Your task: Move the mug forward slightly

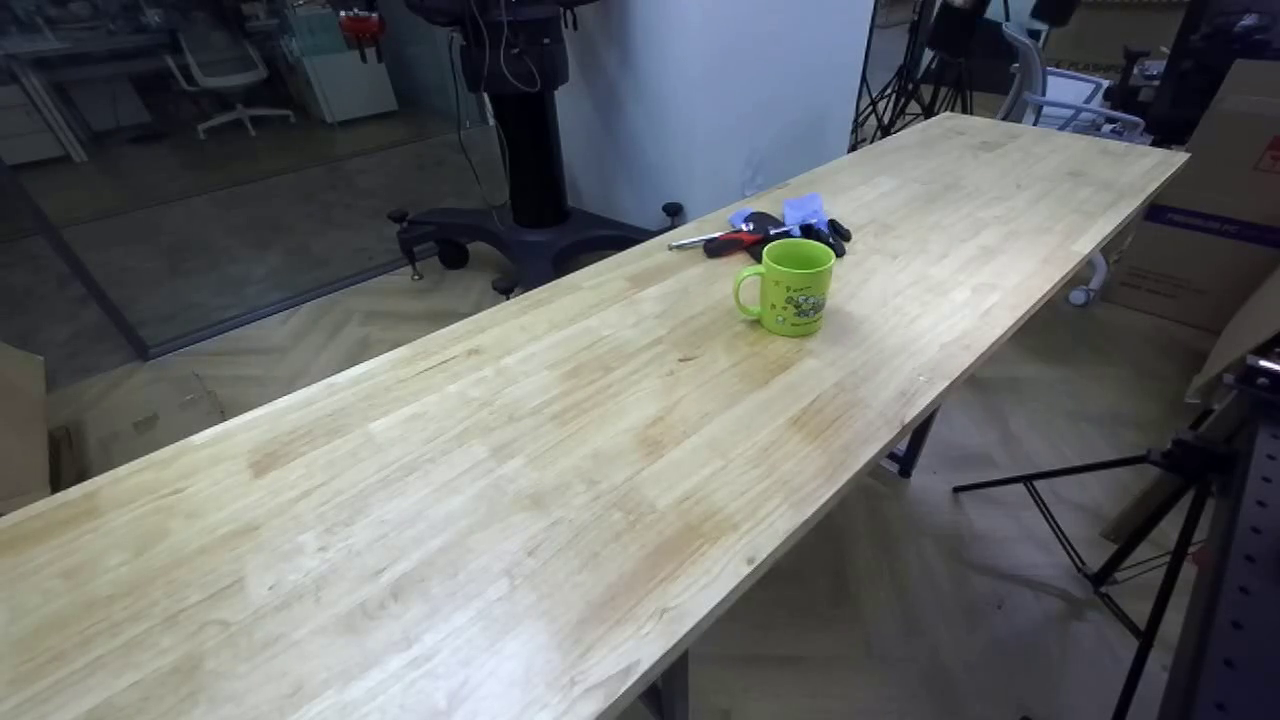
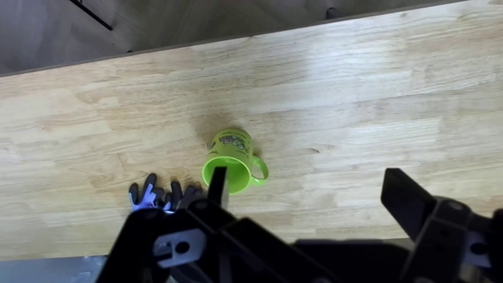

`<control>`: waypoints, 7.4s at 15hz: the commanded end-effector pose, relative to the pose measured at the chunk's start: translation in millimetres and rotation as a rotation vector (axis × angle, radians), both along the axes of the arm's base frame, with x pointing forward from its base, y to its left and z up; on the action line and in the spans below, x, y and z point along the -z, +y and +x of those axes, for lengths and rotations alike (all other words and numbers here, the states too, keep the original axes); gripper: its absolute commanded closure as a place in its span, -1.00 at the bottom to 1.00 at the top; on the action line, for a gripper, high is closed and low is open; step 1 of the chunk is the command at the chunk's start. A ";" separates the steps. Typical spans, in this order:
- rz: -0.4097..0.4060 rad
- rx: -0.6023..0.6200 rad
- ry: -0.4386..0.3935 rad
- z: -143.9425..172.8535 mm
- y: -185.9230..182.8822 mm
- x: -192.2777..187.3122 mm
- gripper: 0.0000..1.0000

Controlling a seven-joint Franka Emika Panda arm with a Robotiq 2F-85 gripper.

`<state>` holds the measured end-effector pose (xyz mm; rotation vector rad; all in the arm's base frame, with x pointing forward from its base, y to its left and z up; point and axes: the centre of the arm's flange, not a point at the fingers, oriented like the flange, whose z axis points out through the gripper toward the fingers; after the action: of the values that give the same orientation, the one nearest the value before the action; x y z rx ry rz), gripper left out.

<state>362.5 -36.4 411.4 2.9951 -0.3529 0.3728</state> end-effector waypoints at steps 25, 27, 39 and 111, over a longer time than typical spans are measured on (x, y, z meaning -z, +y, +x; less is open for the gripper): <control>0.027 -0.201 0.180 206.2 -90.6 78.3 -1.00; 0.057 -0.198 0.226 225.2 -98.1 95.3 -1.00; 0.178 -0.146 0.359 253.1 -123.1 175.8 -1.00; 0.054 -0.474 0.275 317.1 -39.4 251.1 0.95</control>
<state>663.7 -74.2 153.3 3.1116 0.3896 -0.0277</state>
